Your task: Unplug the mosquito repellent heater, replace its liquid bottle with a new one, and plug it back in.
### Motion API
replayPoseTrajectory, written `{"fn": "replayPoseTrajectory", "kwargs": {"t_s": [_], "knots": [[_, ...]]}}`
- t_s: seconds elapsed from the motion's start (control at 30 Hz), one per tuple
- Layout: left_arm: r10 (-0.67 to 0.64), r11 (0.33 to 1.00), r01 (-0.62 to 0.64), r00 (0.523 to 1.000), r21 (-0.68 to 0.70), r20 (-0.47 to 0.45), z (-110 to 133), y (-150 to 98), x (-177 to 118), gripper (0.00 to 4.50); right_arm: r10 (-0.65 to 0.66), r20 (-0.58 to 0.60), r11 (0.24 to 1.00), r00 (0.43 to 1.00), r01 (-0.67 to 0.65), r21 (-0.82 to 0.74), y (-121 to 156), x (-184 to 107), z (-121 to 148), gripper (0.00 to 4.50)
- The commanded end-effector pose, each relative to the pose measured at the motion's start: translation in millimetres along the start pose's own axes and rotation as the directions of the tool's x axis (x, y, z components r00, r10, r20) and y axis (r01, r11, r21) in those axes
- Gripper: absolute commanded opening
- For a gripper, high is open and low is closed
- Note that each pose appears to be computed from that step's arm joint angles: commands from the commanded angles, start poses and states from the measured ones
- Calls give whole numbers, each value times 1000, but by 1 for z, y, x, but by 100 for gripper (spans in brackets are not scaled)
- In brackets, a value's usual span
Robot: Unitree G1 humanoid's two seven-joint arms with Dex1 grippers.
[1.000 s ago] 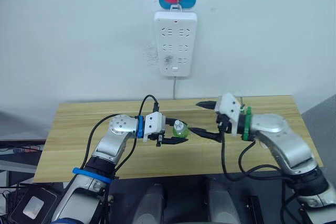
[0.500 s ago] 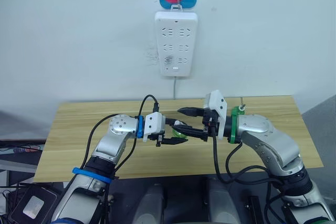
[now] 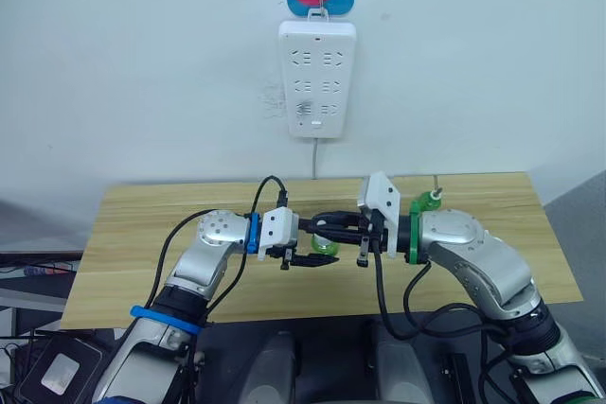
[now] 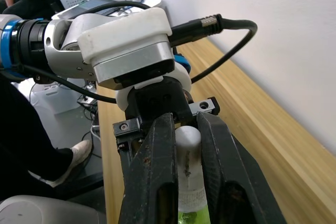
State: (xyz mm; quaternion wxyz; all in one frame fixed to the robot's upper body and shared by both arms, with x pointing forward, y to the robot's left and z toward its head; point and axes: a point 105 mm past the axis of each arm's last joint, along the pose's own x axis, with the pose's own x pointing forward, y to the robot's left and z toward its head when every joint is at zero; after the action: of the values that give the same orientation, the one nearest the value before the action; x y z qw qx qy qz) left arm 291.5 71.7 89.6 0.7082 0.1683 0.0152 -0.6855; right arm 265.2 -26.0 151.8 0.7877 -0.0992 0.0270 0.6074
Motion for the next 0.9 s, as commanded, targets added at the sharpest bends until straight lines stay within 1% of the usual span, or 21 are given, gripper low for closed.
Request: {"fn": "replayPoseTrajectory", "kwargs": {"t_s": [0.03,0.1,0.2,0.27,0.33,0.4,0.43,0.47,0.5,0.53,0.57,0.63,0.7,0.77,0.83,0.9], "knots": [[0,999,-1,1000,40,15,8,-1,0,223,13,130,999,991,-8,-40,7,-1,32,26],[5,999,-6,1000,36,12,7,-1,-1,223,-22,205,999,978,28,-25,1,-7,55,26],[14,1000,-14,1000,24,2,3,-2,-4,223,-63,265,997,962,73,-28,-4,-19,84,26],[15,1000,-15,1000,20,-3,0,-3,-6,223,-95,294,995,951,101,-5,-7,-25,94,26],[21,1000,-21,1000,13,-9,-2,-5,-9,223,-208,279,977,937,215,6,-21,-37,90,26],[26,1000,-26,1000,11,-12,-3,-5,-11,223,-352,240,932,905,361,5,-39,-49,73,26],[35,999,-35,999,11,-12,-2,-4,-11,223,-439,195,892,877,452,-27,-51,-56,58,26],[47,999,-47,999,8,-8,-1,-2,-12,223,-526,160,841,835,539,-47,-62,-64,42,26],[54,999,-54,999,6,-4,0,-1,-12,223,-576,139,806,805,588,-67,-68,-69,30,26],[67,998,-67,998,3,3,3,2,-13,223,-632,129,764,764,642,-61,-75,-76,17,26],[75,997,-75,997,1,8,5,3,-13,223,-663,129,738,738,672,-53,-79,-79,10,26],[105,995,-105,994,-1,34,14,8,-12,223,-729,108,675,675,736,-47,-92,-83,-19,26],[119,993,-119,992,-2,54,22,9,-12,223,-779,100,619,619,785,-31,-103,-86,-40,26],[127,992,-126,990,-7,59,27,8,-12,223,-801,109,591,588,807,-15,-112,-84,-51,26],[139,990,-138,989,-16,58,30,8,-14,223,-810,112,579,576,815,-3,-117,-80,-61,26],[144,989,-143,989,-27,47,31,6,-17,223,-825,94,561,557,828,26,-121,-78,-76,26]]}}
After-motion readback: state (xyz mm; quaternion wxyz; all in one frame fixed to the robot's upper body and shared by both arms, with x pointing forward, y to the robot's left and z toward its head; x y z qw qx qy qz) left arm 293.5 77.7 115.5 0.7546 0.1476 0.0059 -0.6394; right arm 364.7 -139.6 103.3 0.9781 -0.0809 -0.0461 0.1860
